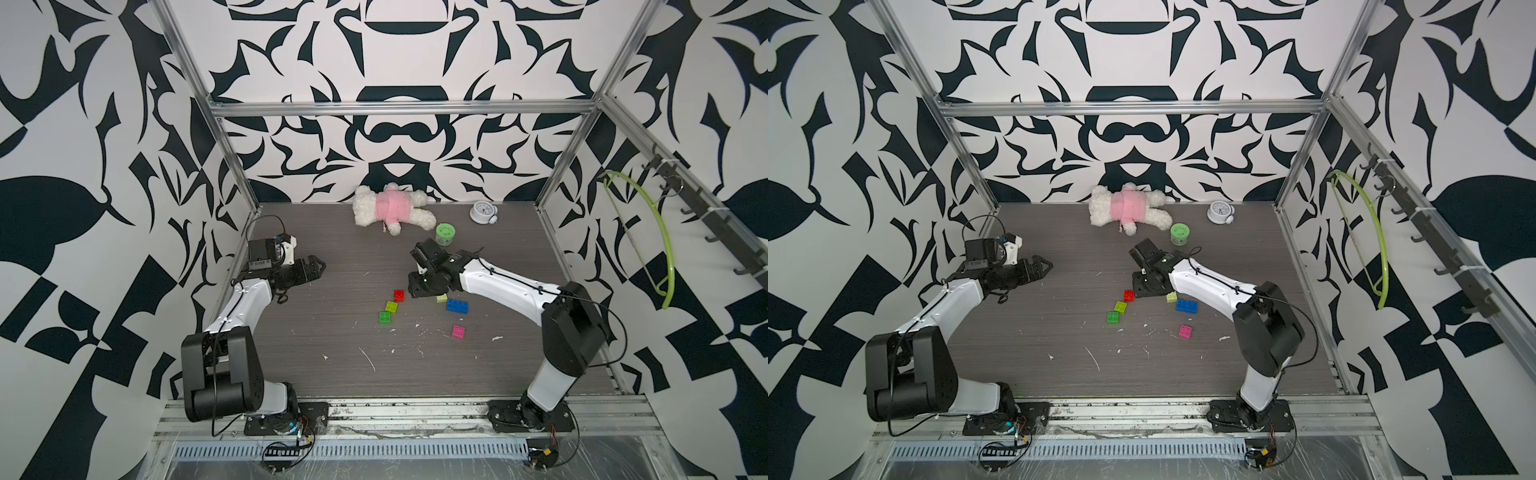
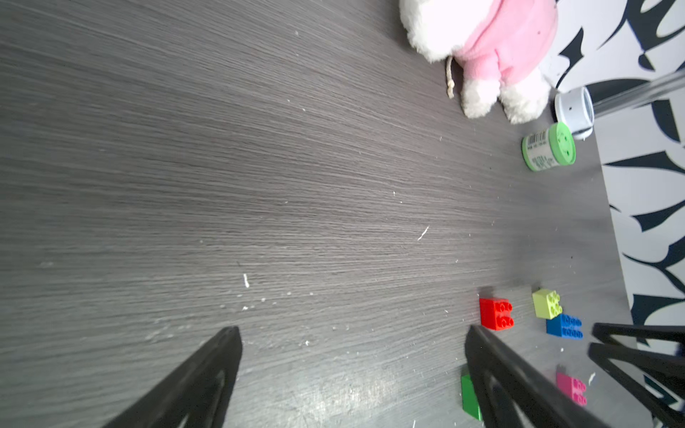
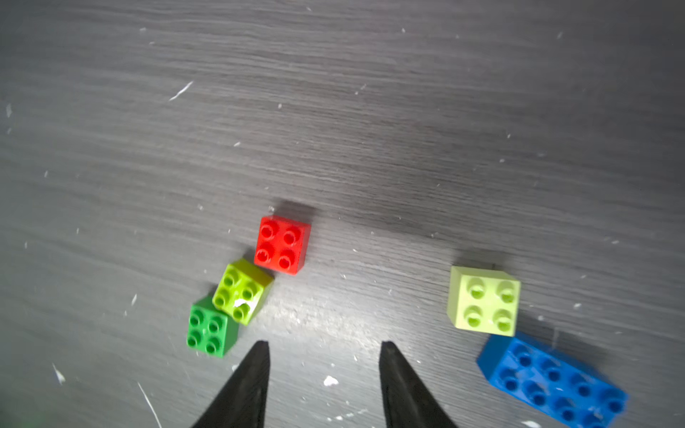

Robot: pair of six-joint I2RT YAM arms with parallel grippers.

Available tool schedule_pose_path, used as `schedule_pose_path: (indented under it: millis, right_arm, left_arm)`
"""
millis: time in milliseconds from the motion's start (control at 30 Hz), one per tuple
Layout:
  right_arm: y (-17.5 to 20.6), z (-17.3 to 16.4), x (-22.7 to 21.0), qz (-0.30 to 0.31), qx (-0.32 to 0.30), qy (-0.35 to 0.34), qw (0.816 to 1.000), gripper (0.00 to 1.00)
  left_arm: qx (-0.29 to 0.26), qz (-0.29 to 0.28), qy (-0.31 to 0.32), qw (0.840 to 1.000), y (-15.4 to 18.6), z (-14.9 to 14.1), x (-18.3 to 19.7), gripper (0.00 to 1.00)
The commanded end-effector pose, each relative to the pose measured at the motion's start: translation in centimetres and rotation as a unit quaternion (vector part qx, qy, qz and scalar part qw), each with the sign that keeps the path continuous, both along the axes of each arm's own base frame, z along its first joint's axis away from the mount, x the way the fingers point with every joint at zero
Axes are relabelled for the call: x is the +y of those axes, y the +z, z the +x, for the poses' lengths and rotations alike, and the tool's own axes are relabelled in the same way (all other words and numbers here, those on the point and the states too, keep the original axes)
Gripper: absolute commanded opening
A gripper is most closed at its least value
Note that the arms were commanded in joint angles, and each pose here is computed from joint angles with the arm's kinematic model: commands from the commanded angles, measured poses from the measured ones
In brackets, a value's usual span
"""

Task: Assemble the letter y with lego
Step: Pick up the lego brick from the center of the board.

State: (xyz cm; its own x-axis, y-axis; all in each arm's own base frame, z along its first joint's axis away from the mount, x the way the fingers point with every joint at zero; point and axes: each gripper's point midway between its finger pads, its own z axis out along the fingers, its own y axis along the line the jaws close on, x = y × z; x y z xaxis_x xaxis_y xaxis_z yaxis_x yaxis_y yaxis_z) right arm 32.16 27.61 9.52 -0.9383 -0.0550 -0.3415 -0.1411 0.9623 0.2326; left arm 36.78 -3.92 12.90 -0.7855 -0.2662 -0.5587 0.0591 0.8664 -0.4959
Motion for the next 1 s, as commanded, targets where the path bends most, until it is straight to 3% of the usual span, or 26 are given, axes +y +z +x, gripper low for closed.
schedule_pose_path:
  millis: [0, 400, 967]
  right_arm:
    - [0.2, 0.2, 1.5, 0.006, 0.027, -0.043, 0.999, 0.49]
    - [-1.8, 1.0, 4.2, -0.072, 0.052, -0.011, 0.996, 0.49]
    - [-3.8, 1.5, 4.6, -0.090, 0.068, -0.007, 0.994, 0.46]
  left_arm:
    - [-0.016, -0.018, 0.005, 1.000, 1.0, -0.1, 0.0, 0.99]
    - [-0.007, -0.035, 0.013, 0.999, 0.7, 0.0, 0.3, 0.99]
    - [0.007, -0.052, 0.012, 0.999, 0.2, 0.0, 0.0, 0.99]
